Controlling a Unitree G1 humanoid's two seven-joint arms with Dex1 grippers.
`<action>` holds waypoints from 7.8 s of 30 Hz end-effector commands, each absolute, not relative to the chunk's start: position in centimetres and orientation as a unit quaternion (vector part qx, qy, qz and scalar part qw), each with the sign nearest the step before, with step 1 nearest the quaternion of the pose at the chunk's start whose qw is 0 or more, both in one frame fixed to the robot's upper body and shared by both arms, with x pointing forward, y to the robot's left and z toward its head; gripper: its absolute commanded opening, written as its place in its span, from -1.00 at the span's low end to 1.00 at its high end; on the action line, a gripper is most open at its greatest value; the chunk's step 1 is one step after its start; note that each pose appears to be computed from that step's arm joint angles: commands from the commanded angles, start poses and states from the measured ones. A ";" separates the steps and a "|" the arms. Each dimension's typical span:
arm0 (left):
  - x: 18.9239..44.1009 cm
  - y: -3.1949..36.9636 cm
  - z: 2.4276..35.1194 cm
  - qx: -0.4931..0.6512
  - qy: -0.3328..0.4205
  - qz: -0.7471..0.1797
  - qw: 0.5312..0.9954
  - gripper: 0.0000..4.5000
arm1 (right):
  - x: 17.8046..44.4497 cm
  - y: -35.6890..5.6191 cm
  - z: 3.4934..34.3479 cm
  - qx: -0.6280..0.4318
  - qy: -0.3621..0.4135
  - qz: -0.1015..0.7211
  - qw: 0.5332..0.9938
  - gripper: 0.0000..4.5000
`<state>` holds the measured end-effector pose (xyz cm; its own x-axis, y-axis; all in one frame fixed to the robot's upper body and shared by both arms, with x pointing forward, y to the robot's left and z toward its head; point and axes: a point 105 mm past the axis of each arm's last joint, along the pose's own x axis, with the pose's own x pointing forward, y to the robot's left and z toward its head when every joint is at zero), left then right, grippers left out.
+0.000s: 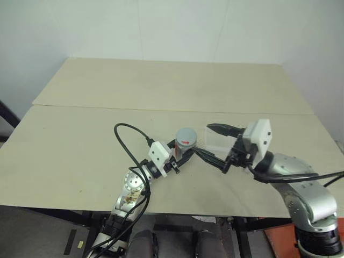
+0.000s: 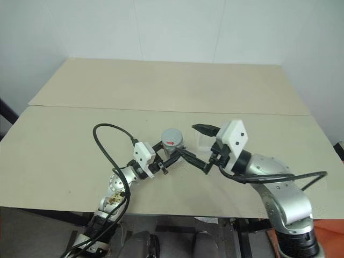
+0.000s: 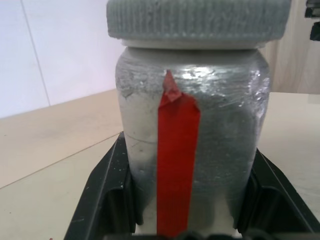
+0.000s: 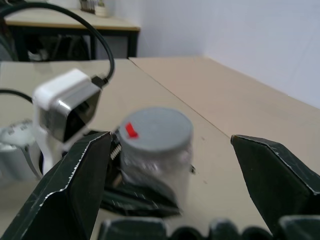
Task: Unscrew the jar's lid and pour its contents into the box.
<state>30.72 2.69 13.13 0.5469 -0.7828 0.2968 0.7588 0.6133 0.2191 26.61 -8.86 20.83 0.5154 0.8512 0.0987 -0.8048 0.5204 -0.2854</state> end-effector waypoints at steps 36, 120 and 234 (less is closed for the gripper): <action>30.3 2.3 14.1 0.038 -0.207 -0.445 0.870 -0.11 | 28.4 -6.7 21.6 -0.117 -0.146 0.474 0.861 0.22; 40.2 -9.2 19.4 0.812 -0.480 -0.229 0.242 -0.11 | 24.0 -21.7 18.8 -0.161 0.037 0.169 0.972 0.99; 24.3 21.3 17.7 0.141 -0.001 -0.445 0.884 0.98 | 23.6 -28.9 22.4 -0.341 0.087 0.366 0.862 1.00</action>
